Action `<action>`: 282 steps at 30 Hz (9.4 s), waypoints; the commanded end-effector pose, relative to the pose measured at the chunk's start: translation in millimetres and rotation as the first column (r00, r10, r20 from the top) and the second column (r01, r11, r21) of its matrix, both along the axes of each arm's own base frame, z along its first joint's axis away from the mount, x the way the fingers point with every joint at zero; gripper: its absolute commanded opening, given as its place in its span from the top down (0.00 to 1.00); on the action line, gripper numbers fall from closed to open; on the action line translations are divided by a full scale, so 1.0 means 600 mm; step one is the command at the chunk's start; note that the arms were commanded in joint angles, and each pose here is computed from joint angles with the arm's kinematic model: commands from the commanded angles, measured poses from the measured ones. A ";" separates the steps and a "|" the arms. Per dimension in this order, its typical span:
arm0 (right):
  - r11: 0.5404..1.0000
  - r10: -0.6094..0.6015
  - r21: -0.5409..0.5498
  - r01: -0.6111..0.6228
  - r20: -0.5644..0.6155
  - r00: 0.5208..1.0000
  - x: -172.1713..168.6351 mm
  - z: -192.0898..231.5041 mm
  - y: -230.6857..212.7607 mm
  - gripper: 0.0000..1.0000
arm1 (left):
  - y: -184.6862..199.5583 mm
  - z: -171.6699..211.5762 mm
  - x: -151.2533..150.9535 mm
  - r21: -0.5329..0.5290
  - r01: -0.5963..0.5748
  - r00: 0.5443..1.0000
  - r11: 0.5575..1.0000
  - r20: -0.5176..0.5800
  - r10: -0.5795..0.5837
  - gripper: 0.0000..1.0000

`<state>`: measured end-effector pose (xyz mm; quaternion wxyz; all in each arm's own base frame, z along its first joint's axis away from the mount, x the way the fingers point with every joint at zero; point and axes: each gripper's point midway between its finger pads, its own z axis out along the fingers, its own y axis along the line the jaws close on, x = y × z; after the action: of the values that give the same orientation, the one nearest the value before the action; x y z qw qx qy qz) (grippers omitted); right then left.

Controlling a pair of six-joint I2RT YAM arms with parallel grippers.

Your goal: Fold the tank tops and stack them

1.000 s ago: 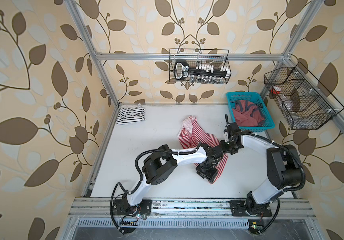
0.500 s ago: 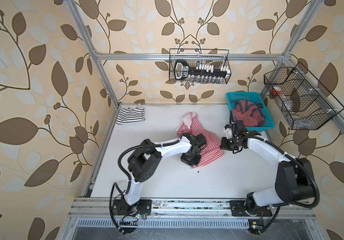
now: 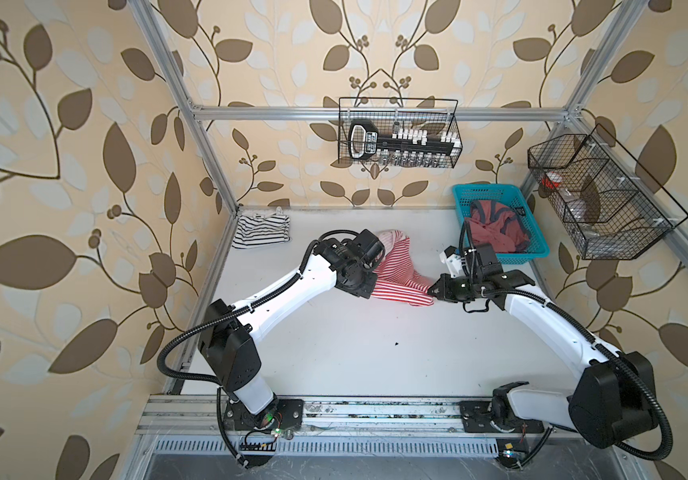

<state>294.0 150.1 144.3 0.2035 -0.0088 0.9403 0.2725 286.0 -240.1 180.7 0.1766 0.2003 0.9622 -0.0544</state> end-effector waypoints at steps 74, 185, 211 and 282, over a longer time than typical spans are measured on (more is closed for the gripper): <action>0.989 0.046 -0.127 -0.070 -0.177 0.983 0.149 -0.142 0.059 1.00 | -0.156 -0.184 0.134 -0.318 -0.278 0.889 0.906 -0.442 0.118 0.84; 0.997 -0.045 -0.062 0.039 -0.101 0.994 0.147 -0.071 -0.049 1.00 | -0.080 -0.193 0.240 -0.223 -0.307 0.920 0.925 -0.317 0.229 0.60; 0.995 -0.058 -0.085 0.051 -0.084 0.995 0.139 -0.062 -0.069 1.00 | 0.017 -0.066 0.191 -0.075 -0.211 0.962 0.975 -0.191 0.194 1.00; 0.998 -0.063 0.005 0.064 -0.148 0.987 0.175 -0.101 -0.091 1.00 | 0.062 -0.196 0.236 -0.289 -0.655 0.739 0.698 -0.439 0.512 0.63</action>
<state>395.1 95.0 85.7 0.1436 0.0426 0.9524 0.2656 422.6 -194.0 34.4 0.0385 -0.1705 0.9639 -0.2009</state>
